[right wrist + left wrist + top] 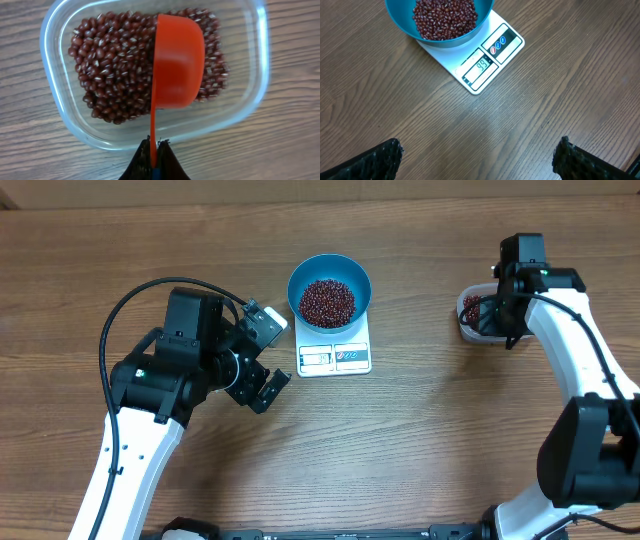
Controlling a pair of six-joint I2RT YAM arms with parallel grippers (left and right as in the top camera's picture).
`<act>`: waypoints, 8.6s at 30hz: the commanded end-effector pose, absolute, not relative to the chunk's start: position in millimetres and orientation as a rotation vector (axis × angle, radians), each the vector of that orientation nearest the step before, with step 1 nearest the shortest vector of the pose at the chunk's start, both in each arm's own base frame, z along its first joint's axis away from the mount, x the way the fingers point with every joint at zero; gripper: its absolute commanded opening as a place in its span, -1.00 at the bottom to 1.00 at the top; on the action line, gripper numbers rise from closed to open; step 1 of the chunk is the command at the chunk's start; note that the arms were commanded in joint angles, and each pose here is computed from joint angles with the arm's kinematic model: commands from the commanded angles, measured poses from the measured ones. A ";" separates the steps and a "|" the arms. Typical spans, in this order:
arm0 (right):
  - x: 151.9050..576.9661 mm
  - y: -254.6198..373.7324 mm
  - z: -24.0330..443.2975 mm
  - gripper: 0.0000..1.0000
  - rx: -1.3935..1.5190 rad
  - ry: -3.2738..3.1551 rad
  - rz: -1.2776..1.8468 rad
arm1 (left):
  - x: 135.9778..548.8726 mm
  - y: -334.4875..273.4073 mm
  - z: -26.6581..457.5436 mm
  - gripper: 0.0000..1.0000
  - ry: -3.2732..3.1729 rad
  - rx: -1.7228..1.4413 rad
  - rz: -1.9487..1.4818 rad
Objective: Scoop item into bowl and weigh 150g on scale
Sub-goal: 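Lower the red scoop into the tub and adjust beans in it, then lift the scoop out of the tub with the right gripper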
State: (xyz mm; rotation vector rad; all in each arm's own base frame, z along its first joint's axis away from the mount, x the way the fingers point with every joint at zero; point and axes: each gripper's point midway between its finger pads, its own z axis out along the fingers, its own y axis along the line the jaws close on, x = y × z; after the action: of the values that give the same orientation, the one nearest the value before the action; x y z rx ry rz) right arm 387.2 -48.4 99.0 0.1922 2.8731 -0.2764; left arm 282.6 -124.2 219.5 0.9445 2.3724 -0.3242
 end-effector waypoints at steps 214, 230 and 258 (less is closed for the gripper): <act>388.7 -4.2 87.2 -0.93 0.292 2.802 0.921 | 286.8 -126.0 227.1 0.99 2.352 0.945 -0.321; 386.1 -12.6 80.3 -0.93 0.366 2.801 0.924 | 286.8 -126.0 227.1 0.99 2.352 0.945 -0.321; 393.4 -23.2 86.5 -0.93 0.523 2.732 0.991 | 286.8 -126.0 227.1 1.00 2.352 0.945 -0.321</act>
State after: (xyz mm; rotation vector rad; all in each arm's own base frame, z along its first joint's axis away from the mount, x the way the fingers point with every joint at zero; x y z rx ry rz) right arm 392.5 -24.0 84.8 0.5091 2.7559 0.9434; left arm 282.6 -124.2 219.5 0.9450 2.3722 -0.3241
